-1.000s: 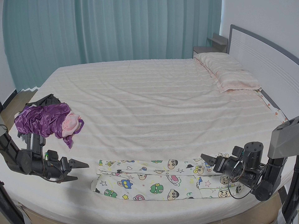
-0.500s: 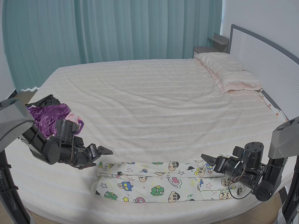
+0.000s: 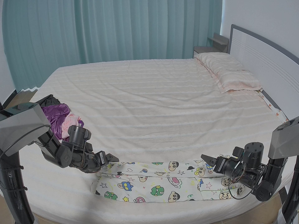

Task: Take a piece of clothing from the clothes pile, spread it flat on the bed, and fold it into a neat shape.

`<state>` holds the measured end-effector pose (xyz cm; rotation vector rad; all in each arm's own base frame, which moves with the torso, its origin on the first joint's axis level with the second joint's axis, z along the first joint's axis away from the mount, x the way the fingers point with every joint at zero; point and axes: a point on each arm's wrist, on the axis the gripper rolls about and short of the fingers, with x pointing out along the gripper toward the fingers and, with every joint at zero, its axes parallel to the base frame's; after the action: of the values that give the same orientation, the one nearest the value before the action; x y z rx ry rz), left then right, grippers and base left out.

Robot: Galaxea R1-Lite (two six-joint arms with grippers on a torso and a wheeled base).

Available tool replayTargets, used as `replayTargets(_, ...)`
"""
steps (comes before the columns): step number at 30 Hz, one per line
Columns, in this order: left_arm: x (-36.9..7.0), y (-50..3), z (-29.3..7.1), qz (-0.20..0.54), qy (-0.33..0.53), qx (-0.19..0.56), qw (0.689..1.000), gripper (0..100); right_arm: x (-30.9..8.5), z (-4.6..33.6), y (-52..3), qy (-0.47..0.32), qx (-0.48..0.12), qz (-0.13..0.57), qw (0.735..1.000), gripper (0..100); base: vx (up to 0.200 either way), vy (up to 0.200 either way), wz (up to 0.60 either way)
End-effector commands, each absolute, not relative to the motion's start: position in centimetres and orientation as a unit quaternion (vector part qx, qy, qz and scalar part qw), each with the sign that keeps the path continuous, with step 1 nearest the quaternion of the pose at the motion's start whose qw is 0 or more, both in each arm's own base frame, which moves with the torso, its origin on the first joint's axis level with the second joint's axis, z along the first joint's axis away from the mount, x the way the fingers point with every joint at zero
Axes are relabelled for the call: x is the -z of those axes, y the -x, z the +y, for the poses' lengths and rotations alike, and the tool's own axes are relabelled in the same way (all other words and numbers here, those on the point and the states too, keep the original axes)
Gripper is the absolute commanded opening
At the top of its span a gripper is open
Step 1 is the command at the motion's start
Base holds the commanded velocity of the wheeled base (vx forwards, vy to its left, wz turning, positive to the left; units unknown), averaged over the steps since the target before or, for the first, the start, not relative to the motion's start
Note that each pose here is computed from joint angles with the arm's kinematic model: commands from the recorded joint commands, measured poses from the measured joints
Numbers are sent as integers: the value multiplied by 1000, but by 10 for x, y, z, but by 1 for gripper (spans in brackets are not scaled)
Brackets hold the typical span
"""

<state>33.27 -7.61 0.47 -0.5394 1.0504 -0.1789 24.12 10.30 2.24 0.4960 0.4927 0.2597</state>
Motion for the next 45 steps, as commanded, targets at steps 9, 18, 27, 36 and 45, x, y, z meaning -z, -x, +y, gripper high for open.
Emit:
replayTargets(9,6,-336,-77,502,246,72,826,0,-24,103,-242,-245,-128,235,932,100,0,0,0)
replayTargets(18,7,-334,-77,506,247,69,823,0,-24,102,-242,-245,-127,236,932,100,0,0,0)
replayTargets(27,-9,-323,-68,493,243,51,834,0,-23,101,-240,-243,-125,240,932,100,0,0,0)
replayTargets(36,-10,-305,-64,518,228,40,823,0,-23,100,-237,-241,-124,244,931,100,0,0,0)
replayTargets(45,-5,-299,-60,542,180,16,821,0,-22,99,-234,-239,-122,248,931,100,0,0,0)
